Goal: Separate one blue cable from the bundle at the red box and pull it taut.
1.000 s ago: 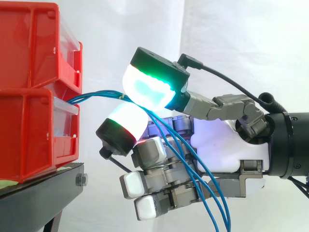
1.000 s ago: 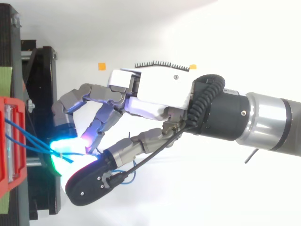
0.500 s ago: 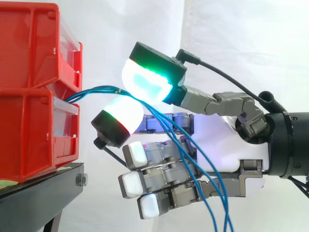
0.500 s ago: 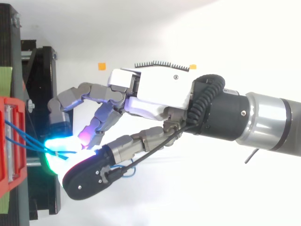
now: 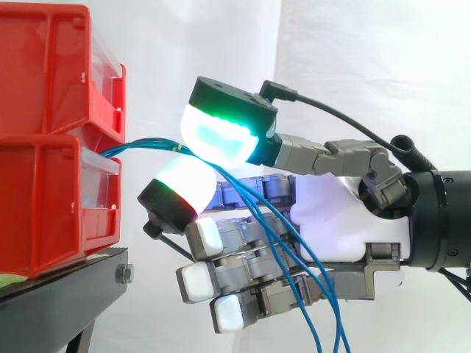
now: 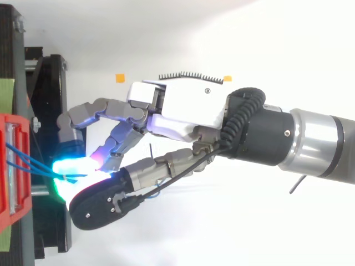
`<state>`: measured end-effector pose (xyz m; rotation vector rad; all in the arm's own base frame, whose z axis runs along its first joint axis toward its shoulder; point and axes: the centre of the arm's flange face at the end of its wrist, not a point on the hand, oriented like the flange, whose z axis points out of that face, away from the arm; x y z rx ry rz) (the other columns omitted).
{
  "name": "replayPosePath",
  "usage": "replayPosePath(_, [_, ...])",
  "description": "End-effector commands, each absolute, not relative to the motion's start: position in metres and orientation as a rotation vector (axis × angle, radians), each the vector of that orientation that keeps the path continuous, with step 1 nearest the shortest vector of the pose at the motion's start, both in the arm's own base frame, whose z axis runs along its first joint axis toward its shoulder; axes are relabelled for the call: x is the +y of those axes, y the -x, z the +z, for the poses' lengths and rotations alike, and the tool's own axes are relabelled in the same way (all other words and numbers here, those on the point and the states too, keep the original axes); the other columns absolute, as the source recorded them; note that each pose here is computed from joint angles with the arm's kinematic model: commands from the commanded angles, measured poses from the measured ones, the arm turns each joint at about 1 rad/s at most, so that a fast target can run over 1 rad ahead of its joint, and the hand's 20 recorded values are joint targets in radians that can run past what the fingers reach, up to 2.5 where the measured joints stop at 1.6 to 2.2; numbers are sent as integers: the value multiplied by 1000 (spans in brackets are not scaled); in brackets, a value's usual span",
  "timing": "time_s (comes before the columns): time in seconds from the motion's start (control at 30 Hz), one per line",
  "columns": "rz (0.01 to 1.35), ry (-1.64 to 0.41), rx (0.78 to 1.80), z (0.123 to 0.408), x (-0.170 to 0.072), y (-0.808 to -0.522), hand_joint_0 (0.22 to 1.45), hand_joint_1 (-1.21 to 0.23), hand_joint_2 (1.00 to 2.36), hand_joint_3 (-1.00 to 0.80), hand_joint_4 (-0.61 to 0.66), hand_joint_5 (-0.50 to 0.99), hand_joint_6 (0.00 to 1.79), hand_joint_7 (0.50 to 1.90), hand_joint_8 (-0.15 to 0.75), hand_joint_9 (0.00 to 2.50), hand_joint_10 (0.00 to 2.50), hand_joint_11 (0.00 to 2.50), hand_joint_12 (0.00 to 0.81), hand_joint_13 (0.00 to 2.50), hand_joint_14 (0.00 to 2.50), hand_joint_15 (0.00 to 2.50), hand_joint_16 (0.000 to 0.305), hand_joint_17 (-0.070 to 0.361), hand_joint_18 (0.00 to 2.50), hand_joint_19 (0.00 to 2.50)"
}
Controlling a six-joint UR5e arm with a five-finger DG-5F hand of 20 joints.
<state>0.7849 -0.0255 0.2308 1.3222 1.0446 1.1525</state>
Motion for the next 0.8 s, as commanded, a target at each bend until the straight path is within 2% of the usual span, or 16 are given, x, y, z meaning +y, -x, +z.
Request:
replayPosePath(0.0, [1153,-1322,1044,231,-26,-785,669,-890,1012,-360,88,-189,833,1277,311,910,29,930,410,867,24,590,52,117,720,689])
replayPosePath(0.1, [1155,-1320,1042,231,-25,-785,771,-934,1000,-500,104,-199,872,1264,314,956,29,1056,397,873,25,593,51,115,722,655])
replayPosePath(0.3, [1155,-1322,1042,231,-26,-785,798,-957,1000,-500,87,-180,902,1286,324,1046,30,1161,396,913,23,599,49,110,738,631])
replayPosePath(0.47, [1155,-1320,1042,230,-25,-785,724,-963,1000,-500,115,-159,905,1340,336,1092,31,1200,398,932,26,607,47,106,747,638])
replayPosePath(0.63, [1154,-1323,1043,231,-26,-785,567,-945,1000,-500,110,-136,893,1247,341,1130,32,1204,405,948,25,616,47,107,755,658])
replayPosePath(0.77, [1154,-1323,1043,231,-26,-785,505,-931,1000,-500,111,-128,886,1204,350,1147,29,1173,416,964,24,613,50,112,780,657])
